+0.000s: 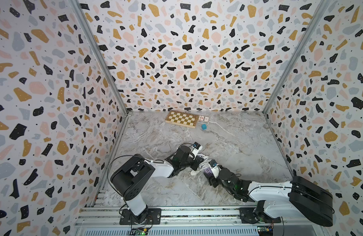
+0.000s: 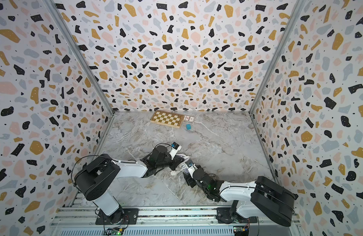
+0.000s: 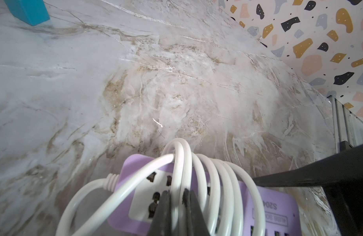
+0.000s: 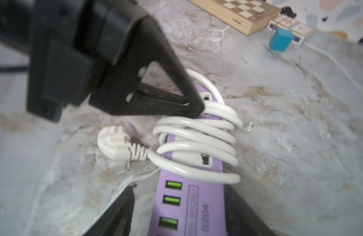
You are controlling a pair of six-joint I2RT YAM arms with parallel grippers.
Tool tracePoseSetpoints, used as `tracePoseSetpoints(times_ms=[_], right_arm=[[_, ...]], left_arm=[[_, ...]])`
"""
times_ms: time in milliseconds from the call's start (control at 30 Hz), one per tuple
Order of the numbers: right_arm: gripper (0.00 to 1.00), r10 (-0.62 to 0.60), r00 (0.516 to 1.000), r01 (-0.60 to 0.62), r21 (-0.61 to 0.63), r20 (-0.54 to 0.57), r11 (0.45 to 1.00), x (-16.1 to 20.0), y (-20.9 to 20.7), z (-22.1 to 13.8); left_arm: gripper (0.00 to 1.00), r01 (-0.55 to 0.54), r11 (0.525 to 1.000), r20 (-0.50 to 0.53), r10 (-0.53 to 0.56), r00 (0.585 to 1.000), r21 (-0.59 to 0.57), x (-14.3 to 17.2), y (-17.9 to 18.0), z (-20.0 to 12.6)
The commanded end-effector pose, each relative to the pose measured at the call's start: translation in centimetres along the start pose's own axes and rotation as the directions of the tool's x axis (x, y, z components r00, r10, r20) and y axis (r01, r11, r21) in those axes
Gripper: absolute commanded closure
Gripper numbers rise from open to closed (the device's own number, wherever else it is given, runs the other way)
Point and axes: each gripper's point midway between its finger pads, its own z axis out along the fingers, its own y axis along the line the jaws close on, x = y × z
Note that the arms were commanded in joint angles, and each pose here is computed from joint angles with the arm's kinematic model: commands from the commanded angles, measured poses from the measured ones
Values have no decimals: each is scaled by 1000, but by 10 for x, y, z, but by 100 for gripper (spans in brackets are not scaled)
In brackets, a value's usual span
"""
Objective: Wrap the cord around the power strip
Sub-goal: Place the power strip at the center of the board.
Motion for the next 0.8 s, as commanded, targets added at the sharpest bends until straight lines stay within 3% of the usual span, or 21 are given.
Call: tracePoseSetpoints(times_ms=[0, 133, 233, 467, 767], right_arm=[[57, -3, 998, 8, -73, 70, 997, -33, 12, -12], [78, 46, 991, -34, -90, 127, 995, -54, -1, -12], [88, 57, 986, -40, -109, 157, 993, -64, -6, 0], [99, 112, 988, -96, -142, 110, 985, -38, -3, 32], [100, 153, 980, -162, -62, -128, 985, 59, 6, 21]], left_arm=[[99, 88, 988, -424, -134, 896, -125, 139, 23, -14], [100, 87, 989, -428, -131, 894, -122, 141, 23, -15], [100, 90, 989, -431, -134, 892, -119, 143, 22, -15], [100, 93, 988, -444, -137, 886, -120, 150, 22, -17], [100, 100, 987, -461, -147, 875, -125, 160, 22, -18]])
